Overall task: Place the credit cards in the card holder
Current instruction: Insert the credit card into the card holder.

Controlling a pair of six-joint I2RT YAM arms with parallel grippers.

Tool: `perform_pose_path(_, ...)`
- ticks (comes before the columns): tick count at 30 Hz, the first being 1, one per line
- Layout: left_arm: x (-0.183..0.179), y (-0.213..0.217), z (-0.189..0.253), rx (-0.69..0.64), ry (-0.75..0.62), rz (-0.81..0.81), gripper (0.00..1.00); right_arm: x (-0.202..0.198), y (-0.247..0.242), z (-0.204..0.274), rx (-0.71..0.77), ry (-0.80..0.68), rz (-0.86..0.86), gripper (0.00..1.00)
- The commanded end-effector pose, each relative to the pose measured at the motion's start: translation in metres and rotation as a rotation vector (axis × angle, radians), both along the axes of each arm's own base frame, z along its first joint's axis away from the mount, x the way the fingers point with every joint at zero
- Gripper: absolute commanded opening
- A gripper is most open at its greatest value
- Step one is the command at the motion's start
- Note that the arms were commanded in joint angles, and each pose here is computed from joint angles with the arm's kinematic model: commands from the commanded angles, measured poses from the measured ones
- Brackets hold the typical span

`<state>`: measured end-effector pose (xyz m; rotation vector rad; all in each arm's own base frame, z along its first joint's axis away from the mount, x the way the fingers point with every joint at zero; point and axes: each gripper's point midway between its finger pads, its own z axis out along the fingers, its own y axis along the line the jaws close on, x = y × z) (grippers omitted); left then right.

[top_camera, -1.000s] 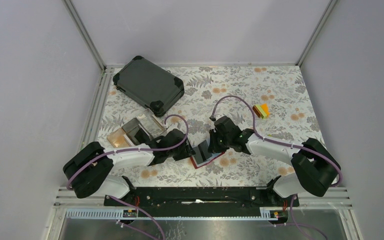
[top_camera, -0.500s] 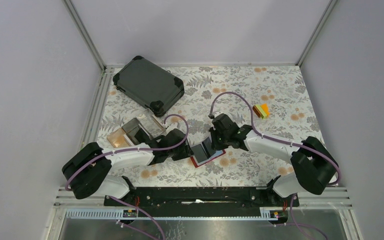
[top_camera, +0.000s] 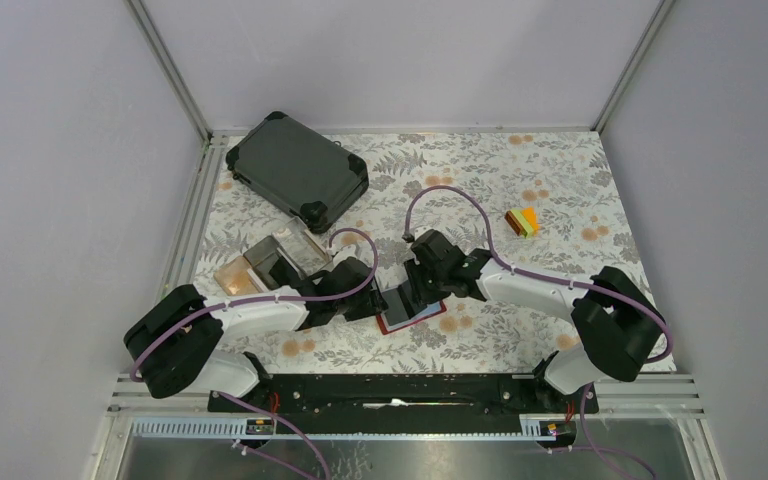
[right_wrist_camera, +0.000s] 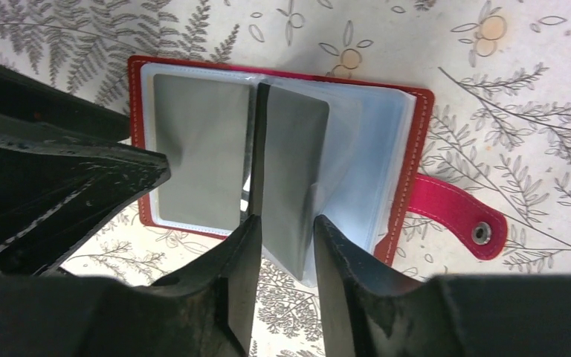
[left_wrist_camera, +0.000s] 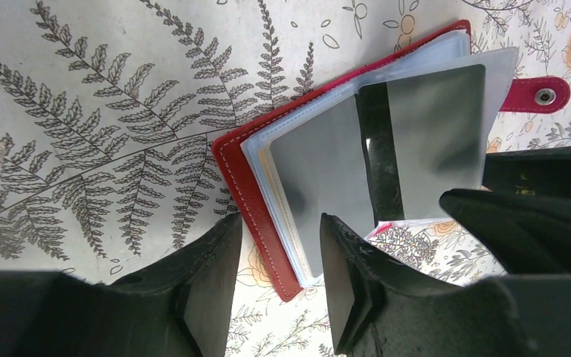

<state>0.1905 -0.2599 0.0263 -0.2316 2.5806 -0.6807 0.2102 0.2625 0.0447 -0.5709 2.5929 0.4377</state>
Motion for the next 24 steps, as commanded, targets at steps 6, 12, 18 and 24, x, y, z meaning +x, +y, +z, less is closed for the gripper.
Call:
perform_pose_path(6, 0.003, -0.008, 0.003, -0.036, -0.023, -0.015, 0.46, -0.008, 0.036, 0.025, 0.113, -0.012, 0.026, 0.44)
perform_pose_path(12, 0.002, -0.005, 0.003, -0.038, -0.026, -0.006, 0.46, -0.009, 0.04, 0.039, 0.153, -0.029, 0.004, 0.44)
perform_pose_path(18, 0.0, -0.001, 0.003, -0.046, -0.028, 0.01, 0.46, -0.014, 0.047, 0.047, 0.222, -0.022, 0.014, 0.45)
perform_pose_path(24, -0.001, 0.005, 0.002, -0.041, -0.03, 0.033, 0.46, -0.021, 0.059, 0.032, 0.254, 0.04, 0.034, 0.44)
